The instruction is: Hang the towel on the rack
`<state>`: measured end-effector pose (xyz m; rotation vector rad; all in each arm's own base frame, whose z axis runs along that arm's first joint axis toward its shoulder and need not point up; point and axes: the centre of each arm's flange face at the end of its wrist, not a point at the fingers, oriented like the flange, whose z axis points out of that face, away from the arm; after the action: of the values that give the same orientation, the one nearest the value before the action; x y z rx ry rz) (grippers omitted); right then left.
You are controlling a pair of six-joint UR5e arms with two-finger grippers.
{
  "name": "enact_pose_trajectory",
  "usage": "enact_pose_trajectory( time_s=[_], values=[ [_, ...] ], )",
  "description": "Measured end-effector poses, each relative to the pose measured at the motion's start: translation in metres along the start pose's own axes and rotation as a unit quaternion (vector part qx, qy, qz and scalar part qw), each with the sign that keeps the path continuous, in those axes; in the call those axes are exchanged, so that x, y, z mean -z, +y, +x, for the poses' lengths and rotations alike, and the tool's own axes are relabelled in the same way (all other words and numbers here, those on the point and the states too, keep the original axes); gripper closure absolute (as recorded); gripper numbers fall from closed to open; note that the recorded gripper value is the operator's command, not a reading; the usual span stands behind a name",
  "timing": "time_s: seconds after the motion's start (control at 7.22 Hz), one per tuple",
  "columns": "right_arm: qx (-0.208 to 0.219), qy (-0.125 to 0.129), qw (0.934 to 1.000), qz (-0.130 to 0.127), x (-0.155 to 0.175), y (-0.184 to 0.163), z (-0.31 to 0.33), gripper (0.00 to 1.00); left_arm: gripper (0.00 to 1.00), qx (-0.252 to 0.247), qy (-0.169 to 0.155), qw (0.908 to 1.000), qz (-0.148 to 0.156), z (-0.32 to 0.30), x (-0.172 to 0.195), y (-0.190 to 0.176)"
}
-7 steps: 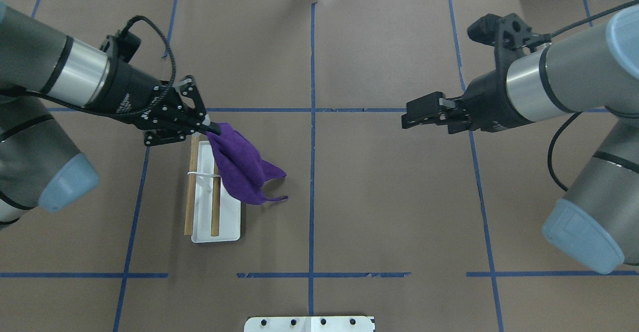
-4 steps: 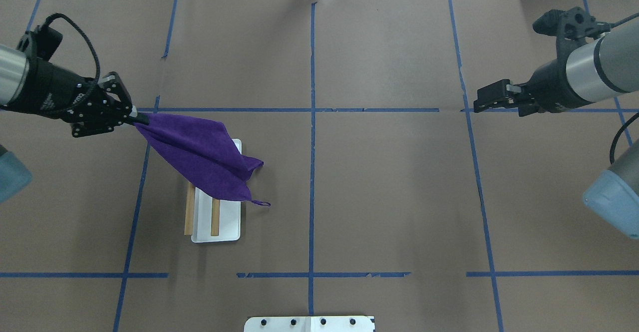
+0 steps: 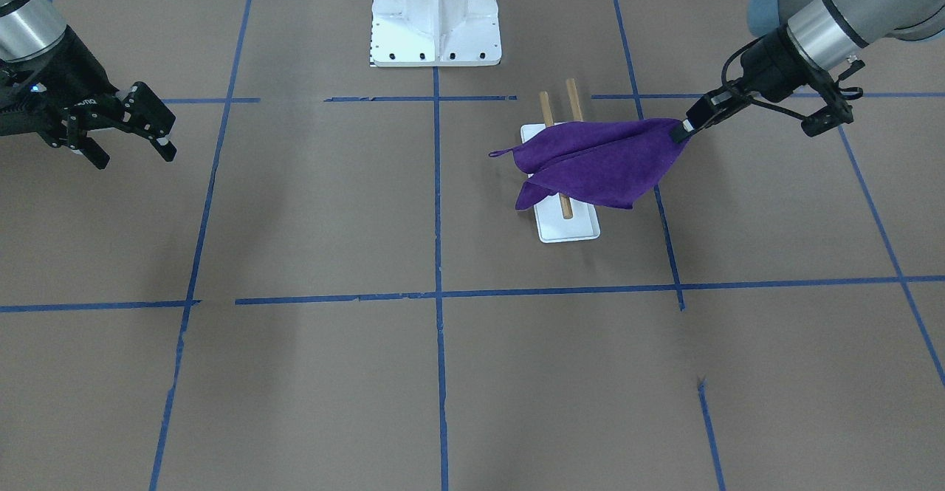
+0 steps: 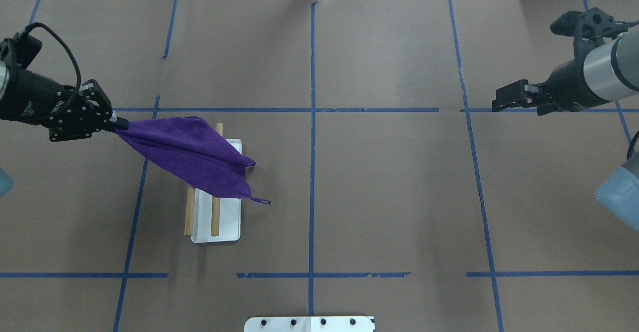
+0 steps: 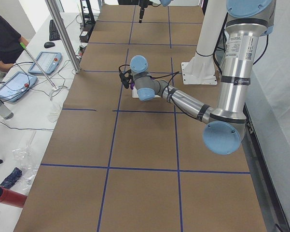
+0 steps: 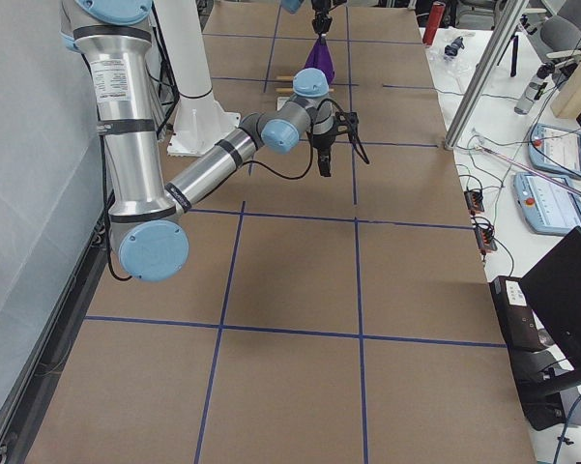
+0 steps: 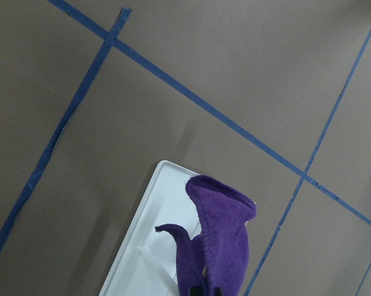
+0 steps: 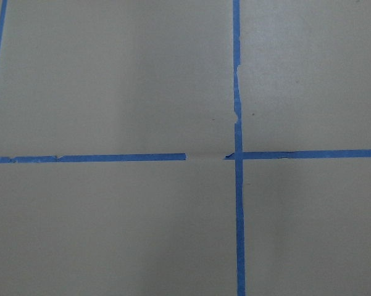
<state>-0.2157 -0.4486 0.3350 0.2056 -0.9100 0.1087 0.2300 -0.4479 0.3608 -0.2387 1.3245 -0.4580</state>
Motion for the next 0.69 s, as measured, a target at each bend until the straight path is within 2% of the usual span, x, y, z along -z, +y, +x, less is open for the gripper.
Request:
enact_pose_trajectory(
  time_s=[0.42, 0.69],
  values=[
    [-0.009, 0.014, 0.9998, 0.005, 0.002, -0.008, 0.022, 0.00, 0.12, -0.036, -0.026, 0.9990, 0.008, -0.054, 0.000, -0.013],
    [0.006, 0.041, 0.9992, 0.000, 0.003, -0.010, 0.071, 0.00, 0.11, -0.113, -0.040, 0.9923, 0.030, -0.093, 0.022, -0.033]
  ],
)
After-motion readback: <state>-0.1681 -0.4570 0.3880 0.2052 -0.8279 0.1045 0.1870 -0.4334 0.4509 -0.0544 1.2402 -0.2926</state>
